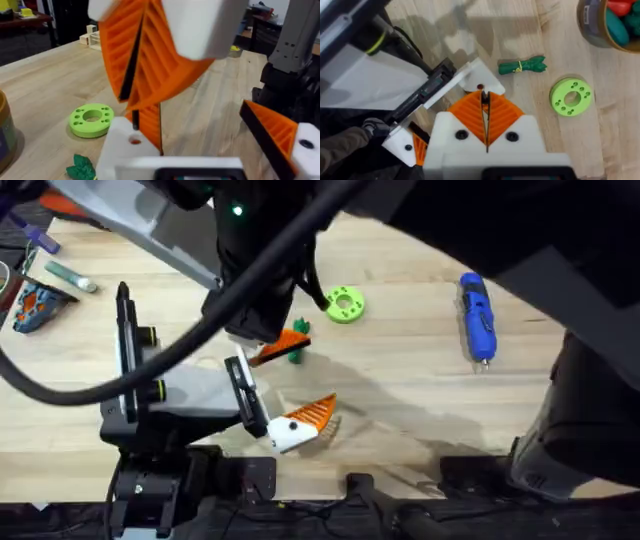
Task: Pick up the gripper from the table and insert it into the empty holder that is missing its gripper. Then pick up a screw, insert it into the mounting hole, and use the screwdriver to tighten it. Finally, clean up the table by picking up the vegetable and placing it into the bucket.
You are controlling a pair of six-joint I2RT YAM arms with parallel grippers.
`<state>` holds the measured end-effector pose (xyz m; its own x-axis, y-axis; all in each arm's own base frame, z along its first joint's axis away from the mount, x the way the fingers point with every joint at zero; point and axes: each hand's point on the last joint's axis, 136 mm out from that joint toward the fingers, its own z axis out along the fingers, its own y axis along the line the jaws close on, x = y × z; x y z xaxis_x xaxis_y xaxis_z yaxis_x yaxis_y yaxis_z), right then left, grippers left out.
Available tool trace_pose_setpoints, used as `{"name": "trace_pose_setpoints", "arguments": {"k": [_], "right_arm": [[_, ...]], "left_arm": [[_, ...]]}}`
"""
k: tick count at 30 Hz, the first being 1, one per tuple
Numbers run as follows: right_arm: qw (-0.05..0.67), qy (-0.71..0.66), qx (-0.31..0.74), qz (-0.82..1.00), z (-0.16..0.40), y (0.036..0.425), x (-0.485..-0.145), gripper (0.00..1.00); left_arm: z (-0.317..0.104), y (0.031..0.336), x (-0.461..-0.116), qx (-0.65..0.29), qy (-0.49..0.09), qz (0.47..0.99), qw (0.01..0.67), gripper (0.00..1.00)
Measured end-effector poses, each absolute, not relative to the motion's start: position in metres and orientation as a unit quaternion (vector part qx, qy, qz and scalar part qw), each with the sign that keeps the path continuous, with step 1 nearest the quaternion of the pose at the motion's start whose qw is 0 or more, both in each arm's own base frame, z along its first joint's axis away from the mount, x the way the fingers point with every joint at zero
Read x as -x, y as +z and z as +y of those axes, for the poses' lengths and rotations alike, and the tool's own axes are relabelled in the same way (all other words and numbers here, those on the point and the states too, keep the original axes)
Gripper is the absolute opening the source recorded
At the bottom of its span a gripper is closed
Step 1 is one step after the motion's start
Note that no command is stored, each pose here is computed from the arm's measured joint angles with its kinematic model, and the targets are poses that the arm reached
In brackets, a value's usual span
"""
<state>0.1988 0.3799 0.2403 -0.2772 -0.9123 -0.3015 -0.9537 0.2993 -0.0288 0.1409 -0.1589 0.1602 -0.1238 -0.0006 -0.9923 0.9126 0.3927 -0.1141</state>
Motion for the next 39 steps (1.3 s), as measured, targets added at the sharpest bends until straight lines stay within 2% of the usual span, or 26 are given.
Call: {"name": "trace_pose_setpoints", "arguments": {"k": [39], "right_arm": [[0.118,0.073,0.587,0.798,0.384,0.228,-0.201,0.006]], "left_arm": [[-0.159,0.160,-0.141,-0.364,-0.414,0.626,0.552,0.985]]}}
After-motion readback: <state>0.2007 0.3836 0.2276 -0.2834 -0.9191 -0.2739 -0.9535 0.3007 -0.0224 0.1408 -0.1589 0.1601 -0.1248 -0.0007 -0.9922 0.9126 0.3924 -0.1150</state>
